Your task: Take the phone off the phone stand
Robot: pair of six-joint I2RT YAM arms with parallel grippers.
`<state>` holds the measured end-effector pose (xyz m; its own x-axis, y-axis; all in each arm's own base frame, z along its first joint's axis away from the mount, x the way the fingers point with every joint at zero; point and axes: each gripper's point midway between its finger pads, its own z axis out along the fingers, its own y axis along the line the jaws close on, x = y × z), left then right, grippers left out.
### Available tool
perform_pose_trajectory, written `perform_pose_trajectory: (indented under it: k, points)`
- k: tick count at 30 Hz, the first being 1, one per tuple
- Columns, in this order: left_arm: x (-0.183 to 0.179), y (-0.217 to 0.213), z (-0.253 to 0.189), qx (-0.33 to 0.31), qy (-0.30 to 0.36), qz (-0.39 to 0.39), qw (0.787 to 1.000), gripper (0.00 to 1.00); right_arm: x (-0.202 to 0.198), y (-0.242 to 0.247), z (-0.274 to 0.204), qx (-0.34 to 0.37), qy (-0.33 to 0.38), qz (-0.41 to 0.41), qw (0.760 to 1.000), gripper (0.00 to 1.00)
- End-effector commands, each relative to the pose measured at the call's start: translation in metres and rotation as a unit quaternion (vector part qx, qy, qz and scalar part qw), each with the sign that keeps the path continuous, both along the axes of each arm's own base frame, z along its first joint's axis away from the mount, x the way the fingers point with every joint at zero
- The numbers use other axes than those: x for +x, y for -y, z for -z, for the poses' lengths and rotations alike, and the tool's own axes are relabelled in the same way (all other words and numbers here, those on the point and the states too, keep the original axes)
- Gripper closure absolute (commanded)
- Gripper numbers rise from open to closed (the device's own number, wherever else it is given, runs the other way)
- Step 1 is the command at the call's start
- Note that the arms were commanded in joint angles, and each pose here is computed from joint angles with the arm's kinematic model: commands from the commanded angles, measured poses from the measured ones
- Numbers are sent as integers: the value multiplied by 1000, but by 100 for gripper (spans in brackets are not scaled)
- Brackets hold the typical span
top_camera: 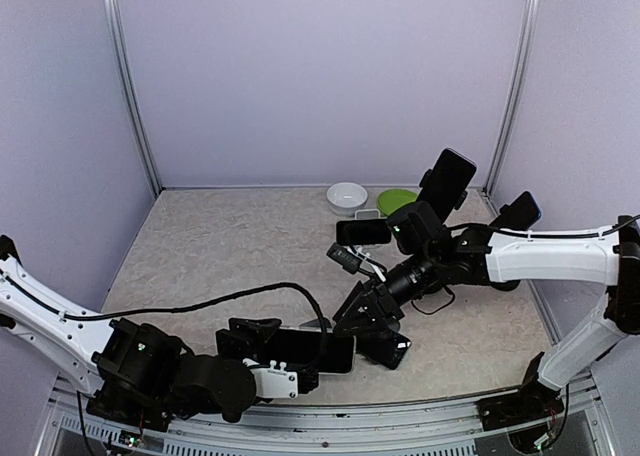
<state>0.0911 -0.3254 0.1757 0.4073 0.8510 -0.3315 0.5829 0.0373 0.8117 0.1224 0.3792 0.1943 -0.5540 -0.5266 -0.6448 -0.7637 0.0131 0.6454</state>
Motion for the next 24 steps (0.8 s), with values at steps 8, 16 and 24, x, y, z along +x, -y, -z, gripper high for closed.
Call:
perform_pose_trajectory:
  k: [8, 16, 24]
  points:
    - [-1, 5, -13, -34, 9, 0, 999, 55, -26, -13, 14, -42, 8, -63, 997, 64]
    - [5, -4, -9, -31, 29, -15, 999, 53, -38, -13, 7, -25, 1, -90, 996, 100]
    - [19, -15, -36, -100, 22, -69, 992, 2, 0, -22, -32, 27, 53, -24, 998, 100]
